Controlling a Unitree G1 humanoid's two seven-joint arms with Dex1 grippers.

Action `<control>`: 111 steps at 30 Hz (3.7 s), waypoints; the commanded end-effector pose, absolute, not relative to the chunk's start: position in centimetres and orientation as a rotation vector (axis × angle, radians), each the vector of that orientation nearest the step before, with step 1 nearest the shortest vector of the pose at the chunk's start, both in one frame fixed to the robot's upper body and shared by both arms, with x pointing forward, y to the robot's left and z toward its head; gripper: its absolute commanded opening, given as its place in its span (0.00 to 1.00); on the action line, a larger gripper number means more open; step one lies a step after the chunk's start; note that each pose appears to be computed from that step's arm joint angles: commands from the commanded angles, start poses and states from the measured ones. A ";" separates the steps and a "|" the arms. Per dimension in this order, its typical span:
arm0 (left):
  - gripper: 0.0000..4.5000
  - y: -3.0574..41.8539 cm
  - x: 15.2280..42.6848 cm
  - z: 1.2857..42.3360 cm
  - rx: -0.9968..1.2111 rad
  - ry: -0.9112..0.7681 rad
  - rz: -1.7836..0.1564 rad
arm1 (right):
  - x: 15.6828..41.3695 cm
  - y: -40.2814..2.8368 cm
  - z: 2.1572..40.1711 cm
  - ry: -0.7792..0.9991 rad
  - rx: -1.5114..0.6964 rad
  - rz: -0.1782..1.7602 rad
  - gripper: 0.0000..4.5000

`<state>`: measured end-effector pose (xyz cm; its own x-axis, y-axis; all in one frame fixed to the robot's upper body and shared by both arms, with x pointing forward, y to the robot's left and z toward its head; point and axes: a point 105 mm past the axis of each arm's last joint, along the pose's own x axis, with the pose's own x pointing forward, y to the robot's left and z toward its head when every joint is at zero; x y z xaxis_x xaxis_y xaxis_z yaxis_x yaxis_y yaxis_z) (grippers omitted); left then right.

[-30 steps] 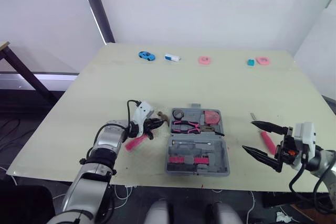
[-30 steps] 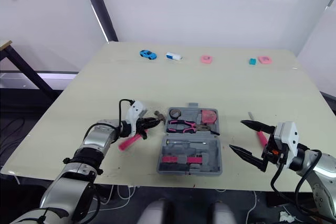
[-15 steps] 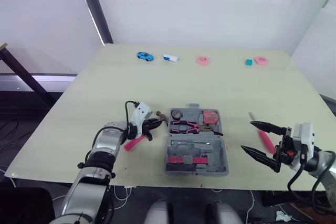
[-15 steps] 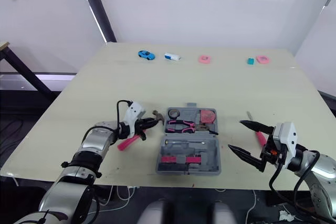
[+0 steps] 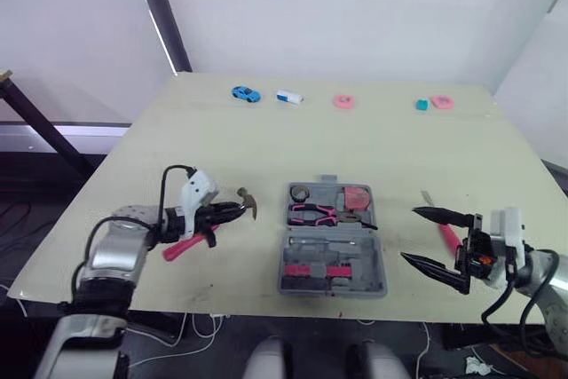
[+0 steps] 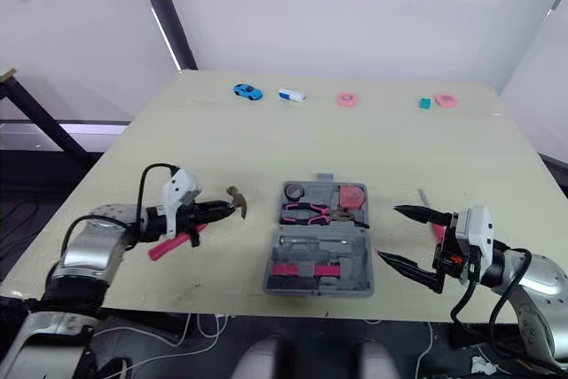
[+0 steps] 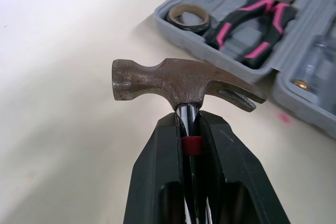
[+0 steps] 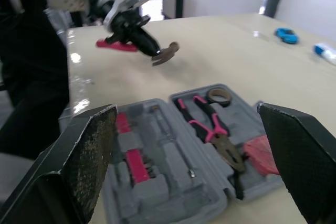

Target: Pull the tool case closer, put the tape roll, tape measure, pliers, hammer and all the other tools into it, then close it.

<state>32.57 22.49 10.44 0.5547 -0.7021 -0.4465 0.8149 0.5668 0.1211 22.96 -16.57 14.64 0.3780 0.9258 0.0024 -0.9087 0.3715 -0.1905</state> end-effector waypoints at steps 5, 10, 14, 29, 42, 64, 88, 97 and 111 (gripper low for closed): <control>0.00 18.7 31.2 14.6 0.405 0.288 -1.112 | 22.8 -16.3 15.3 -0.138 -0.185 1.245 1.00; 0.00 14.2 30.0 16.7 0.420 0.268 -1.321 | 22.8 -16.9 14.9 -0.135 -0.197 1.218 1.00; 0.00 11.6 30.9 16.9 0.459 0.270 -1.347 | 22.7 -17.3 14.5 -0.133 -0.200 1.196 1.00; 0.00 2.8 30.4 13.4 0.644 0.453 -1.526 | 22.1 -19.1 13.9 -0.127 -0.221 1.069 1.00; 0.00 -1.4 29.8 9.5 0.746 0.611 -1.579 | 21.8 -20.7 12.8 -0.073 -0.239 1.059 1.00; 0.00 -3.4 30.0 6.9 0.802 0.769 -1.548 | 22.3 -22.3 12.8 -0.061 -0.291 1.029 1.00; 0.29 -3.2 30.1 10.2 0.825 0.662 -1.570 | 22.6 -21.9 12.7 -0.070 -0.294 1.021 1.00; 0.29 -1.0 30.6 13.4 0.575 0.523 -1.589 | 22.7 -21.7 12.5 -0.075 -0.290 1.023 1.00; 0.29 4.0 32.2 12.7 0.366 0.297 -1.576 | 22.8 -21.6 12.5 -0.082 -0.286 1.018 1.00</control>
